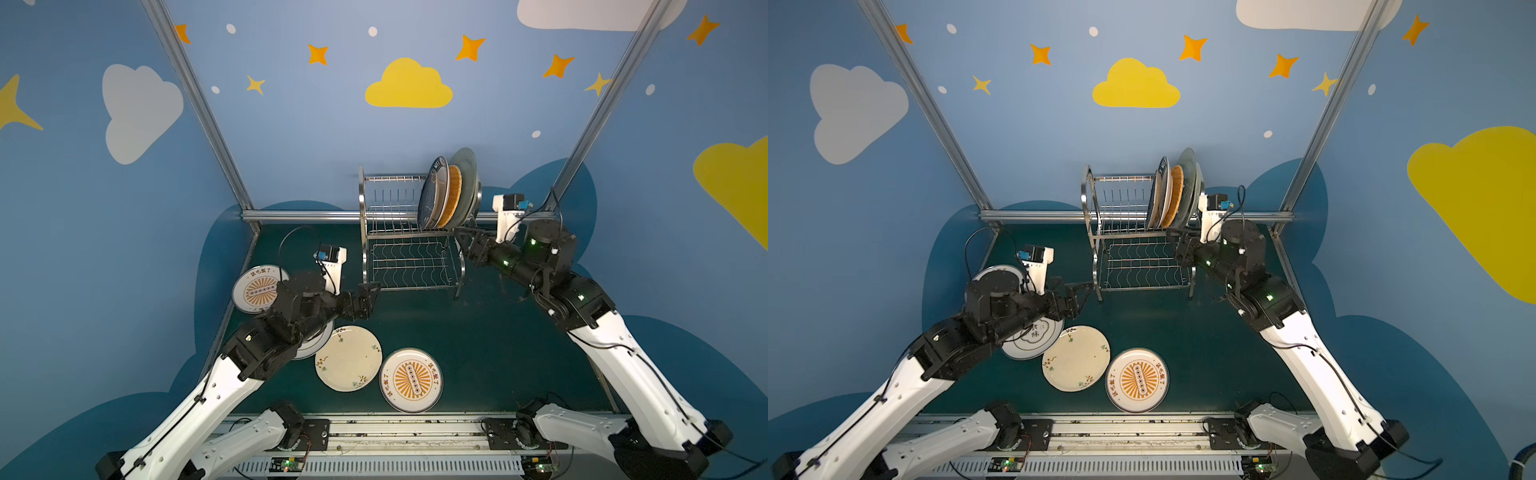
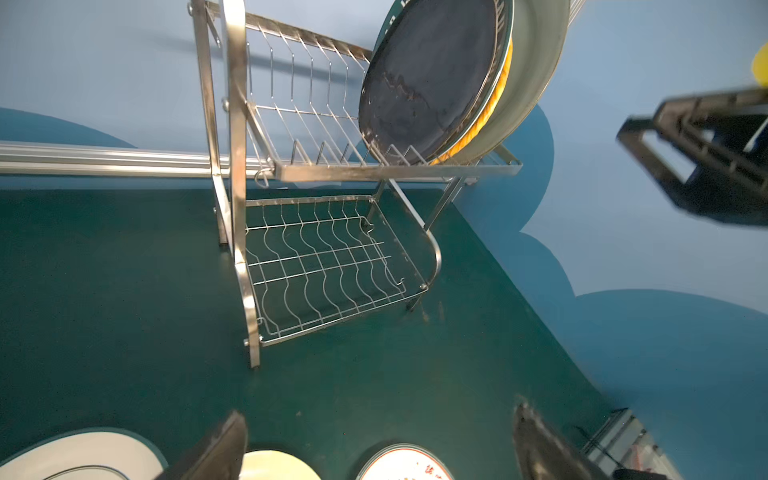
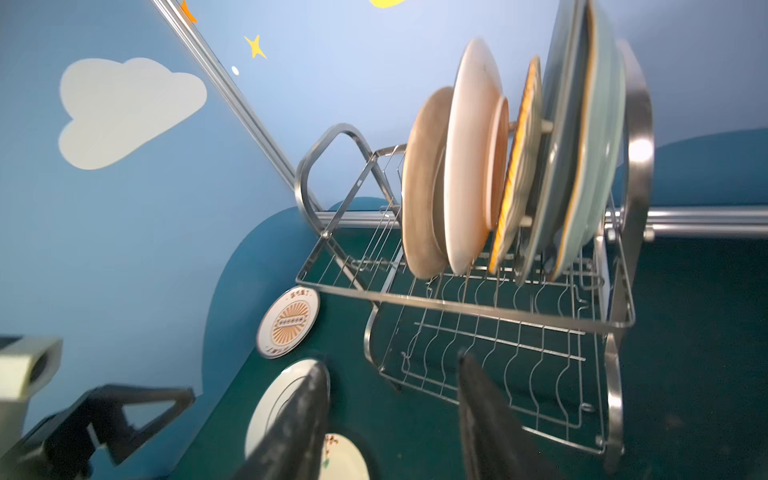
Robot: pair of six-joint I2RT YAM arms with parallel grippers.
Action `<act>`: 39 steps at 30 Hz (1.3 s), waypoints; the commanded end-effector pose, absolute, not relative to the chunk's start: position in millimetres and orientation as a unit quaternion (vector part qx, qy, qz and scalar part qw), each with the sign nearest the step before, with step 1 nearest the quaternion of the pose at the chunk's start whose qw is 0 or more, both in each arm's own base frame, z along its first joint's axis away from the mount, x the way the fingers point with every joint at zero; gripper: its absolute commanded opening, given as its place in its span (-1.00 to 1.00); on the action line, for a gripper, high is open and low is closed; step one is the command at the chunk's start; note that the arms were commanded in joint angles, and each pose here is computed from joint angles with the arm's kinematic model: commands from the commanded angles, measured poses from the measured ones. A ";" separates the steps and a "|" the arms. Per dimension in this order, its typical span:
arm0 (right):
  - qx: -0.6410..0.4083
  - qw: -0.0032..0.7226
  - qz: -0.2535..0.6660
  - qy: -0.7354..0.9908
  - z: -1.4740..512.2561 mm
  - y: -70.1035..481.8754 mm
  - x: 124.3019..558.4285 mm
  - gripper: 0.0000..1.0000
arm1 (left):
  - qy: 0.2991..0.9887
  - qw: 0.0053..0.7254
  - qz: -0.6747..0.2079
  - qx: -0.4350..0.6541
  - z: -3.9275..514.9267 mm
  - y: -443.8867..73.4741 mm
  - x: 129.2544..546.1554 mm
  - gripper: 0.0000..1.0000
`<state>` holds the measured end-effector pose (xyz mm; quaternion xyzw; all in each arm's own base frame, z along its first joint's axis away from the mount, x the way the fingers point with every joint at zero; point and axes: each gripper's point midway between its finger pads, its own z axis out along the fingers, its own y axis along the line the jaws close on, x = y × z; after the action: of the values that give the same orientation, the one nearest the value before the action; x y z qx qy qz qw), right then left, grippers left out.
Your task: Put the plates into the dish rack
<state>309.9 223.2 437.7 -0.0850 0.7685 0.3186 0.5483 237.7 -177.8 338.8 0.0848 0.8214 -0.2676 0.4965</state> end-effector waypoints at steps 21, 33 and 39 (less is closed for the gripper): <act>-0.007 0.580 0.099 0.809 446.3 263.3 382.1 -0.14 | 0.808 0.505 -0.303 0.013 295.5 -132.0 219.1 0.99; 0.003 0.559 0.085 0.825 433.4 267.6 402.0 -0.26 | 0.804 0.498 -0.325 -0.009 288.5 -122.3 218.2 1.00; 0.002 0.552 0.084 0.830 425.4 272.7 408.5 -0.38 | 0.801 0.493 -0.338 -0.018 283.5 -118.6 215.6 1.00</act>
<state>407.3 276.2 422.7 -0.0057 0.8291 0.0858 0.5524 218.6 -115.4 280.2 -0.0222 0.8087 -0.3188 0.4939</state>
